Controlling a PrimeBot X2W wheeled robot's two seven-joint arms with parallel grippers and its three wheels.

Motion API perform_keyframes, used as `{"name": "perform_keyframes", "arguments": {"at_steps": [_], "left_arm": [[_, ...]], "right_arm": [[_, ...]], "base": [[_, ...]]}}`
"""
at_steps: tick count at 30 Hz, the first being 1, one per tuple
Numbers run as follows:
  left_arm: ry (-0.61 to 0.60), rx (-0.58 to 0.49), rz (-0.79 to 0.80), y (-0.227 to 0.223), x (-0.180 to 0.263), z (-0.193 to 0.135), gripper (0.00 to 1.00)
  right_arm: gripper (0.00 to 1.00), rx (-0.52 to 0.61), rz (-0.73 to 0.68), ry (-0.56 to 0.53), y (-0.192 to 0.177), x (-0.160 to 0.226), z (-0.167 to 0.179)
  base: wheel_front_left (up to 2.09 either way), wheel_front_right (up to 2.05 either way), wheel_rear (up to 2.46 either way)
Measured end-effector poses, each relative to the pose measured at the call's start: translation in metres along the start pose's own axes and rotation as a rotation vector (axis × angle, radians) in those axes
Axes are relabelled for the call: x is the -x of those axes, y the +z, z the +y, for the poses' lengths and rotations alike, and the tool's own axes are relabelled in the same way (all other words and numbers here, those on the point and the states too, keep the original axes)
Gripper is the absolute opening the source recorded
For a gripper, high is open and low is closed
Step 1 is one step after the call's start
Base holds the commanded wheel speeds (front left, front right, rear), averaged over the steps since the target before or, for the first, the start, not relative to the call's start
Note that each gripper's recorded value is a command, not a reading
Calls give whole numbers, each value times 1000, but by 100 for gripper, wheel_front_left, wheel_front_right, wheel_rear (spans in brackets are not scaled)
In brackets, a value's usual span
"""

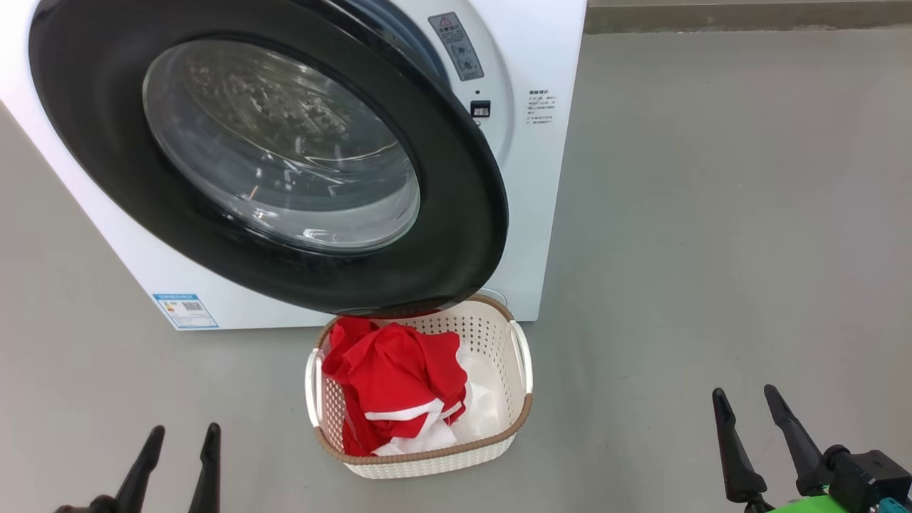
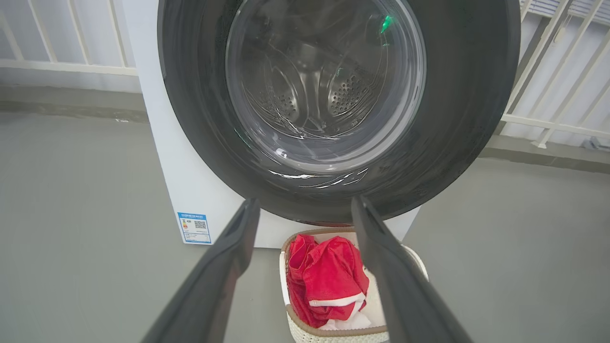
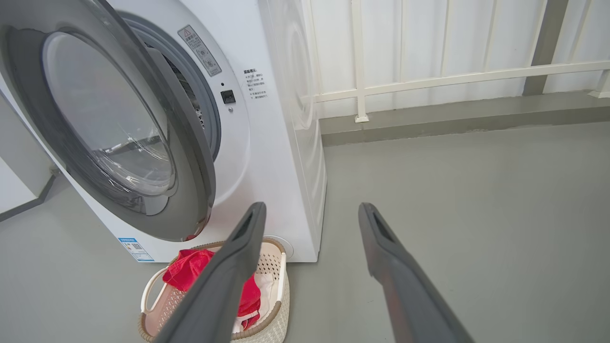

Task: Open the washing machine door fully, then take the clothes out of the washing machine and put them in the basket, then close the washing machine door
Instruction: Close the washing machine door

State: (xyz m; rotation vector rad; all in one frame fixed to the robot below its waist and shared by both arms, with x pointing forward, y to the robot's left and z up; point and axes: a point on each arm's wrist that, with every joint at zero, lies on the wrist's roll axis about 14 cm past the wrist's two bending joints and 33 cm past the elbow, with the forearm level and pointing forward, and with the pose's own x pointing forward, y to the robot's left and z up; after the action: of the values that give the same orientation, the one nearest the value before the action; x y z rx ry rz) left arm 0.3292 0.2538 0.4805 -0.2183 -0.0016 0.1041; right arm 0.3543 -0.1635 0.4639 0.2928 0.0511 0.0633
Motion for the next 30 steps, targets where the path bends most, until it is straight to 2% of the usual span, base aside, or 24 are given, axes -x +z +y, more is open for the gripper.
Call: {"name": "perform_keyframes", "arguments": {"at_steps": [5, 24, 25, 26, 27, 28, 30], "left_arm": [[-3, -64, 12, -4, 3, -2, 100], [14, -53, 17, -8, 4, -3, 100], [16, -52, 16, -8, 4, -3, 100], [19, -50, 16, -8, 5, -2, 100], [22, -48, 16, -8, 5, -2, 100], [25, -46, 15, -8, 6, -1, 100], [32, -38, 13, -8, 7, -1, 100]], "right_arm": [[100, 1, 3, -1, -1, 1, 0], [98, -3, 19, -8, -6, 0, -3], [65, -10, 16, 1, -5, 0, 0], [42, -20, 15, 9, -5, -1, 4], [3, -30, 16, 16, -6, -2, 7], [0, -37, 19, 24, -7, -2, 9], [0, -55, 29, 47, -10, -4, 18]], "base": [[0, 0, 0], [0, 0, 0], [0, 0, 0], [0, 0, 0], [0, 0, 0], [0, 0, 0], [0, 0, 0]]}}
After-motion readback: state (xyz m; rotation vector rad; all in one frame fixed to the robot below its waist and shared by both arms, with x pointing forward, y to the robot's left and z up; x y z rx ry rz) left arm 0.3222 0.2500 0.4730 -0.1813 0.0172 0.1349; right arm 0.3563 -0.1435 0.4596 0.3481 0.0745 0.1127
